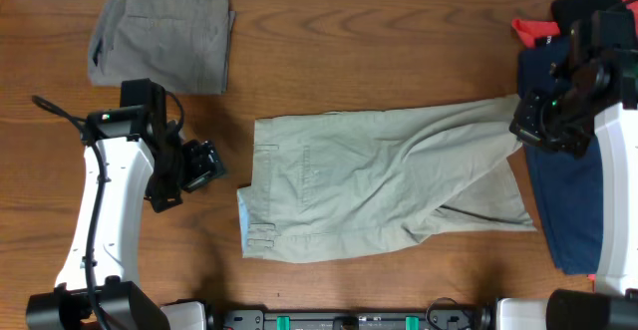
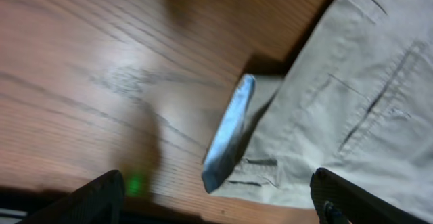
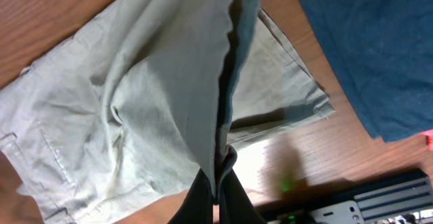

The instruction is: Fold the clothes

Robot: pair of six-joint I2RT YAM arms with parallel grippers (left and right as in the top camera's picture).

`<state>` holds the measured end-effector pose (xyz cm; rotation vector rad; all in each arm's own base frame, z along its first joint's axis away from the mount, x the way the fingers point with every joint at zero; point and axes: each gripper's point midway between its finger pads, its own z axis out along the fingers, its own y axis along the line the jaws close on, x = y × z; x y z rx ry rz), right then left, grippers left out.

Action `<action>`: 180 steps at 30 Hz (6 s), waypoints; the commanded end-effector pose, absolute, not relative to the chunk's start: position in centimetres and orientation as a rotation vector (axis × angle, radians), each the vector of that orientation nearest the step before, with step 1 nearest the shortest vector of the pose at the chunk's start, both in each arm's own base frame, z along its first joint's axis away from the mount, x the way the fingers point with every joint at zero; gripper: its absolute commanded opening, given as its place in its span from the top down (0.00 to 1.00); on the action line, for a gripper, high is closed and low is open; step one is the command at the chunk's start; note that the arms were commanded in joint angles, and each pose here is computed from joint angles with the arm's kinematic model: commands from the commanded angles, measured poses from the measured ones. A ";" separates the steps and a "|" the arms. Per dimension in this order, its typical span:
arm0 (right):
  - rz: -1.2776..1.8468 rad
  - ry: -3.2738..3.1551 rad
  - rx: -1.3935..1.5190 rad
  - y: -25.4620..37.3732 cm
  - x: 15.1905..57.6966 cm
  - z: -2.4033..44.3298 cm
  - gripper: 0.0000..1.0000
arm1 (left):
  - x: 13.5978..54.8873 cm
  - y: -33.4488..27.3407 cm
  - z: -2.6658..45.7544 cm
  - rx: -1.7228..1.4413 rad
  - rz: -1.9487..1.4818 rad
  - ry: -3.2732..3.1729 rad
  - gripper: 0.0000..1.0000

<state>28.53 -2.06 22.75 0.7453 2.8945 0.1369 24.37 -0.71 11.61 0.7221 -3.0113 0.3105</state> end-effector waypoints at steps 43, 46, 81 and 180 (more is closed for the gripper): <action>0.110 2.928 0.702 -2.4 28.6 20.8 0.99 | 18.7 -9.3 2.5 0.190 0.432 -2.732 0.32; 0.110 2.929 0.702 -2.4 28.6 20.8 0.99 | 19.0 -9.4 2.4 0.191 0.435 -2.742 0.32; 0.062 2.926 0.709 -2.6 25.7 22.6 0.99 | 16.2 -6.6 12.7 0.241 0.348 -3.046 0.94; 0.048 2.912 0.682 -2.5 23.0 22.8 0.99 | 14.4 -8.4 12.5 0.174 0.491 -3.045 0.94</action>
